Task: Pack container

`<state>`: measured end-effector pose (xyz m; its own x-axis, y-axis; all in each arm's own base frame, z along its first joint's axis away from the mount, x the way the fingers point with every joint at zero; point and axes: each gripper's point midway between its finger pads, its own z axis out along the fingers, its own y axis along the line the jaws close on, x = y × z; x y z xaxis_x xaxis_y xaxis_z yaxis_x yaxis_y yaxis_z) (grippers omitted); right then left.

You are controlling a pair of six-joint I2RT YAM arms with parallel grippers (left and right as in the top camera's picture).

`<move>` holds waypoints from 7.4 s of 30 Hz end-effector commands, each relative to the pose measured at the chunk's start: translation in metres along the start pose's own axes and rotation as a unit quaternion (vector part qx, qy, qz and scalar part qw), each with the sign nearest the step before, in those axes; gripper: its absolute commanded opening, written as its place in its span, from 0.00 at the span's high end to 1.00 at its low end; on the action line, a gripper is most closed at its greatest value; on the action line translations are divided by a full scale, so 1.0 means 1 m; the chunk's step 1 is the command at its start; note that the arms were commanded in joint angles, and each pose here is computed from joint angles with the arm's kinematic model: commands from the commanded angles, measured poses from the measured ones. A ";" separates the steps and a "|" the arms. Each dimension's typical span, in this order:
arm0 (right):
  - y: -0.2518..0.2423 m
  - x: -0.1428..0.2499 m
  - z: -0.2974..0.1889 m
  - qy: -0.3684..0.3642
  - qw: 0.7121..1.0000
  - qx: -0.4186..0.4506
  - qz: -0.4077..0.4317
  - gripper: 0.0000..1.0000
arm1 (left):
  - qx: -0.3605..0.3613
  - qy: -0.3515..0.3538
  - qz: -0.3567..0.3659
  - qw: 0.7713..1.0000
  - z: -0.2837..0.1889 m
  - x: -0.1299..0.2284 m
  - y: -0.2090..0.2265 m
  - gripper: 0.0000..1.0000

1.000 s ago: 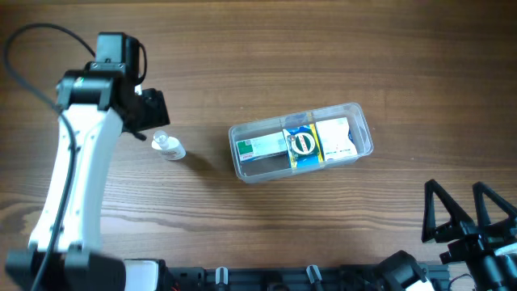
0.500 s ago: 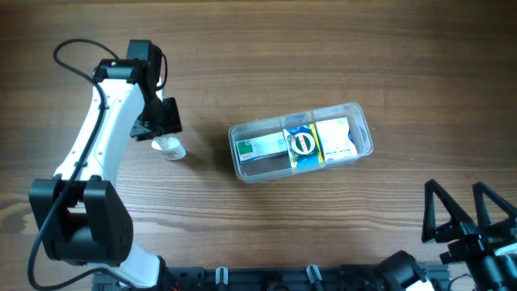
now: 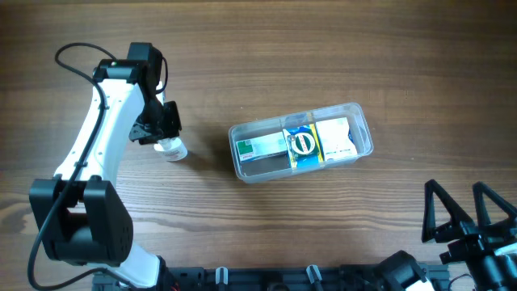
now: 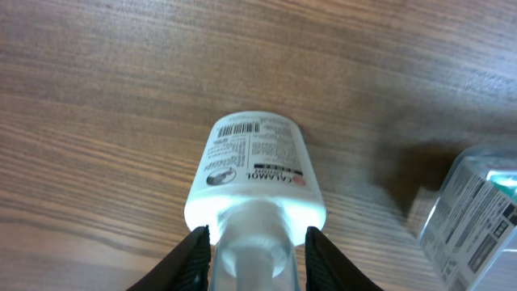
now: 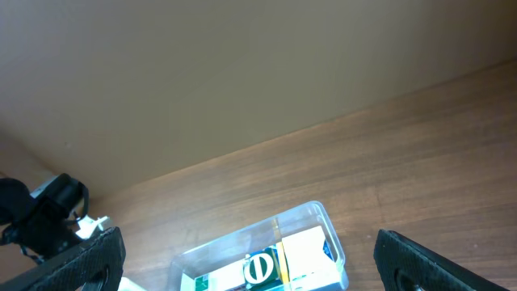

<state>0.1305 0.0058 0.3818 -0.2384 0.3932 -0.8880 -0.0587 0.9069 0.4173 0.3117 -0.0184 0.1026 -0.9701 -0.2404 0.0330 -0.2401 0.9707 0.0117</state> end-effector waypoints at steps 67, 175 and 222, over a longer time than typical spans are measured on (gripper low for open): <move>-0.003 -0.002 -0.001 -0.006 1.000 0.007 -0.005 0.00 | 0.028 -0.111 0.268 0.956 -0.036 0.102 -0.235 0.83; -0.003 -0.002 -0.001 -0.006 1.000 0.007 -0.005 0.00 | -0.051 -0.160 0.173 0.970 0.012 -0.044 -0.132 0.70; -0.003 -0.002 -0.001 -0.007 1.000 0.007 -0.005 0.00 | 0.183 -0.506 -0.056 0.841 -0.246 0.184 0.072 0.00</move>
<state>0.1305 0.0058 0.3817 -0.2386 0.3927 -0.8882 -0.0587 0.9071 0.4168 0.1229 0.0146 0.3529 -0.4284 -0.3597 -0.8289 -0.1764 0.9330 -0.3138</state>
